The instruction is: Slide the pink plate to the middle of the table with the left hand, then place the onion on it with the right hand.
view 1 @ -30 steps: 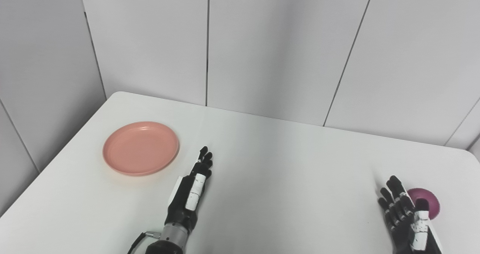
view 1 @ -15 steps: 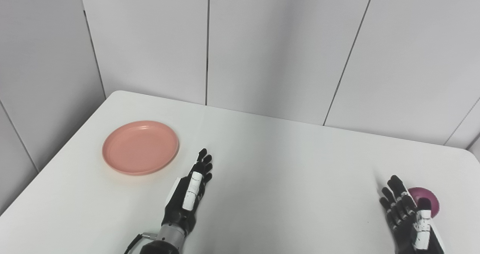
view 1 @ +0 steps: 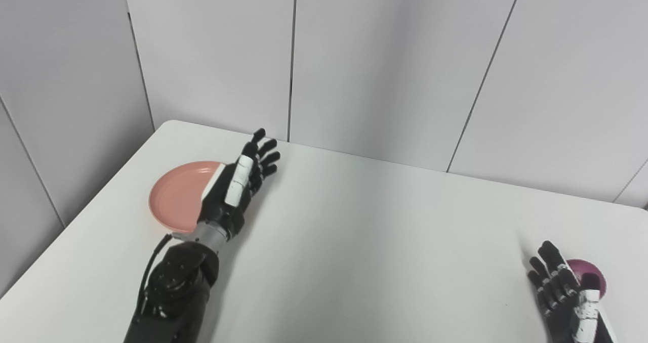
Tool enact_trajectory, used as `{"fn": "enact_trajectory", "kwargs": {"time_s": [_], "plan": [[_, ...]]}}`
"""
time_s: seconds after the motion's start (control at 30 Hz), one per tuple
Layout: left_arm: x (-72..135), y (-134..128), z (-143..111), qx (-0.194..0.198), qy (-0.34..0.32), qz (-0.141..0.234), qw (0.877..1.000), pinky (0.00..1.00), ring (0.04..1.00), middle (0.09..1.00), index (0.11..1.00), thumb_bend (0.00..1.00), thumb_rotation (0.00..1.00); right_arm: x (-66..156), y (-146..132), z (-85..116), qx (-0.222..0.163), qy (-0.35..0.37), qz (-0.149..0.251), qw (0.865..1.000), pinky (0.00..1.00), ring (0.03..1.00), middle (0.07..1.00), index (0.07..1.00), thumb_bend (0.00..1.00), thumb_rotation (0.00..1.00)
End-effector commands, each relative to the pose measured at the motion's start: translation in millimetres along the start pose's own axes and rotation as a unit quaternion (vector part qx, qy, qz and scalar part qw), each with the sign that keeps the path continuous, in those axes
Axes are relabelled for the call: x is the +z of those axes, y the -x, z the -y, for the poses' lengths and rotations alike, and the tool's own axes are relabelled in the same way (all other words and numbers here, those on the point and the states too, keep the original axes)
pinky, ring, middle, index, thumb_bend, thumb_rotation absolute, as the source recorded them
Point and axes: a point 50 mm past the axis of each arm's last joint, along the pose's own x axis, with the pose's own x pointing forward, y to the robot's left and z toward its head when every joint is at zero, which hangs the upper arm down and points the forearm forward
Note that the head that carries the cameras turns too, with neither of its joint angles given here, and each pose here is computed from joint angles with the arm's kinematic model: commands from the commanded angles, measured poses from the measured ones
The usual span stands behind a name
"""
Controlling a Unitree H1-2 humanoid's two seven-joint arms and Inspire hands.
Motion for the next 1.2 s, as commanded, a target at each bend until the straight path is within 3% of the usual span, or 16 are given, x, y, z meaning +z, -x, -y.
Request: {"fn": "enact_trajectory", "kwargs": {"time_s": [0.0,0.2,0.4,0.73,1.0,1.17], "plan": [[41,-20,-2,-0.007,-0.003,0.069,0.998,0.95,0.933,0.955,0.980,1.00,0.94,-54,39,7,-0.028,-0.024,-0.072,0.997,1.00,0.985,0.985,0.962,0.79,1.00],[71,-43,-43,0.029,-0.031,0.104,0.994,0.86,0.884,0.919,0.977,1.00,0.95,-55,40,10,-0.028,-0.025,-0.071,0.997,1.00,0.981,0.981,0.960,0.81,0.99],[81,-60,-91,0.082,-0.069,0.117,0.987,0.80,0.865,0.905,0.976,1.00,0.94,-55,41,13,-0.030,-0.024,-0.074,0.997,1.00,0.972,0.969,0.953,0.84,0.98],[72,-67,-162,0.165,-0.085,0.121,0.975,0.81,0.856,0.891,0.951,1.00,0.91,-56,41,17,-0.032,-0.019,-0.078,0.996,1.00,0.977,0.974,0.951,0.86,0.97],[64,-58,-187,0.203,-0.091,0.102,0.970,0.79,0.849,0.870,0.950,1.00,0.90,-55,41,17,-0.032,-0.017,-0.077,0.996,1.00,0.960,0.959,0.932,0.88,0.97],[45,-54,-195,0.212,-0.087,0.074,0.971,0.81,0.874,0.885,0.950,1.00,0.90,-52,42,17,-0.033,-0.021,-0.076,0.996,1.00,0.968,0.966,0.938,0.87,0.97]]}}
